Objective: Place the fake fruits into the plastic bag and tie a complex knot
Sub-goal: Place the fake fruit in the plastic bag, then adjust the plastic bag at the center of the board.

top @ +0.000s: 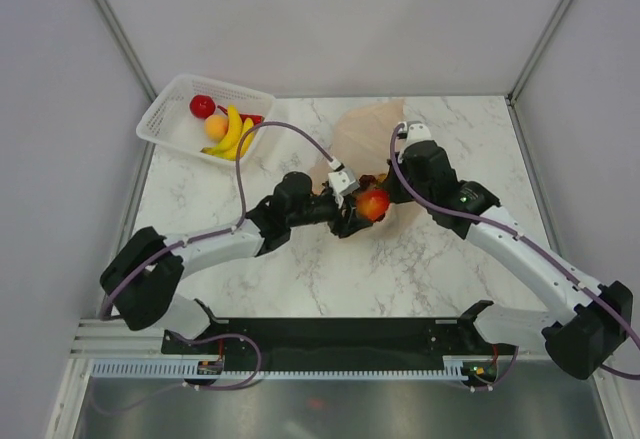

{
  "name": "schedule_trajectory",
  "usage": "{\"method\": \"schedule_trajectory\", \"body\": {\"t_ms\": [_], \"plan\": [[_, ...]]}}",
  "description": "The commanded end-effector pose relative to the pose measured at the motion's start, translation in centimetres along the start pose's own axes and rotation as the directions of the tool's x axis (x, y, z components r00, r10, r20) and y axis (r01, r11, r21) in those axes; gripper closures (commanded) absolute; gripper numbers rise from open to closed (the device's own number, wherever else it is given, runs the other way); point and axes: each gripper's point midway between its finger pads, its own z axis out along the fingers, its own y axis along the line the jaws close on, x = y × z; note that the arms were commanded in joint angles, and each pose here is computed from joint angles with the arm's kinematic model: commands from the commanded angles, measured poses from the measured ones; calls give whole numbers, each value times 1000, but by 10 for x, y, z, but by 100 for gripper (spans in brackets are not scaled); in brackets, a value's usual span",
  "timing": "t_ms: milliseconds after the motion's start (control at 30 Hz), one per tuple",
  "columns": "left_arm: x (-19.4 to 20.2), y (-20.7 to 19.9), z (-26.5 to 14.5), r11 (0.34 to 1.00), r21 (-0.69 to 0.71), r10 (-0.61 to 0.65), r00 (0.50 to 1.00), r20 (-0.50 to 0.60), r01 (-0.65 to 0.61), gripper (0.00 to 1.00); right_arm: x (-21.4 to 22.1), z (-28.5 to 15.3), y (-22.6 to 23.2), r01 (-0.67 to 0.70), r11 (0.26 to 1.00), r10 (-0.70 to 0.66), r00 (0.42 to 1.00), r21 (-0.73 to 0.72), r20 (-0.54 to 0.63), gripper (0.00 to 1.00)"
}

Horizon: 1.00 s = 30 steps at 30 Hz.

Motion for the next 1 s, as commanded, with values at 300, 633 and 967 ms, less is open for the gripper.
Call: {"method": "schedule_trajectory", "body": {"t_ms": [300, 633, 967], "plan": [[-26, 63, 95, 974, -212, -69, 997, 44, 76, 73, -18, -20, -16, -50, 996, 44, 995, 78, 88, 100], [-34, 72, 84, 944, -285, -121, 979, 163, 164, 72, -12, -28, -39, -31, 981, 16, 997, 193, 76, 100], [-57, 79, 83, 929, -320, -127, 972, 197, 186, 71, -15, -31, -34, -33, 986, 21, 997, 163, 76, 100]]}}
